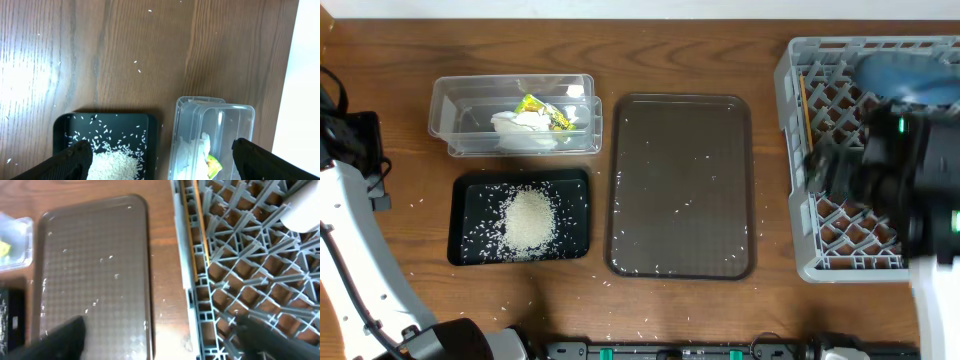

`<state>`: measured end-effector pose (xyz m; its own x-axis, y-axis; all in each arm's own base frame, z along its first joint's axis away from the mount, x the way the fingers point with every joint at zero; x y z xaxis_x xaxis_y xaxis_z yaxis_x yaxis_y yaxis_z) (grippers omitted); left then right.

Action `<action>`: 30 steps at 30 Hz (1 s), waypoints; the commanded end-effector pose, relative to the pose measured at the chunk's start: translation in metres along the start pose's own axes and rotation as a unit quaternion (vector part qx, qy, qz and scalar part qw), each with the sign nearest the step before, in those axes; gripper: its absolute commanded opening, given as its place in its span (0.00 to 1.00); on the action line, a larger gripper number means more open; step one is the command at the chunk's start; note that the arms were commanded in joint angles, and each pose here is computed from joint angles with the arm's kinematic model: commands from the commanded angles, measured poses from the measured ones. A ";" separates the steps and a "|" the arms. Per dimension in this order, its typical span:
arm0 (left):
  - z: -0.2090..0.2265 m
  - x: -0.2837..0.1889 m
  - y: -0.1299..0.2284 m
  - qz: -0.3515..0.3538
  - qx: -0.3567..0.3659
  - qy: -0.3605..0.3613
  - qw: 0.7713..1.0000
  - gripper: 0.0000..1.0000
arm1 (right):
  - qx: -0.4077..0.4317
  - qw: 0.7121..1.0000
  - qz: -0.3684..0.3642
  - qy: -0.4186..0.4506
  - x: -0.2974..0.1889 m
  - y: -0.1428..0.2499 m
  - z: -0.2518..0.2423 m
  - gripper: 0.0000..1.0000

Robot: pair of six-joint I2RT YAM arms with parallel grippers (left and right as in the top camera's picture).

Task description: Sort waste into correct bins and load items into the dishwasher rack

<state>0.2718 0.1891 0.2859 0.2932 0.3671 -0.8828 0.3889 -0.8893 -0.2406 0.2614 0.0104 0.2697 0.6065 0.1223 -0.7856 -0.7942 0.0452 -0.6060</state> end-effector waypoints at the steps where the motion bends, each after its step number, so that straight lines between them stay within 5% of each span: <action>1: 0.001 0.000 -0.003 -0.003 -0.007 -0.002 1.000 0.92 | 0.003 1.000 0.003 -0.006 0.000 0.028 0.004 0.99; 11: 0.001 0.000 -0.003 -0.003 -0.007 -0.002 1.000 0.92 | 0.007 0.999 0.038 -0.005 0.005 0.066 0.002 0.99; 30: 0.001 0.000 -0.003 -0.003 -0.007 -0.002 1.000 0.92 | -0.015 1.000 -0.011 0.006 0.020 0.055 -0.001 0.99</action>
<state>0.2718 0.1890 0.2859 0.2934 0.3667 -0.8828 0.3888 -0.8894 -0.2403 0.2295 0.0123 0.2289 0.6086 0.1176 -0.7847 -0.7926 0.0425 -0.6083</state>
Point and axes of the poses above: each gripper's point midway between its finger pads, its own x axis out along the fingers, its own z axis along the line the jaws close on, y = z × x, the point moved 3 cm from there along -x, back along the fingers, and after that the axes turned 9 degrees about -x, right-handed, at the moved point
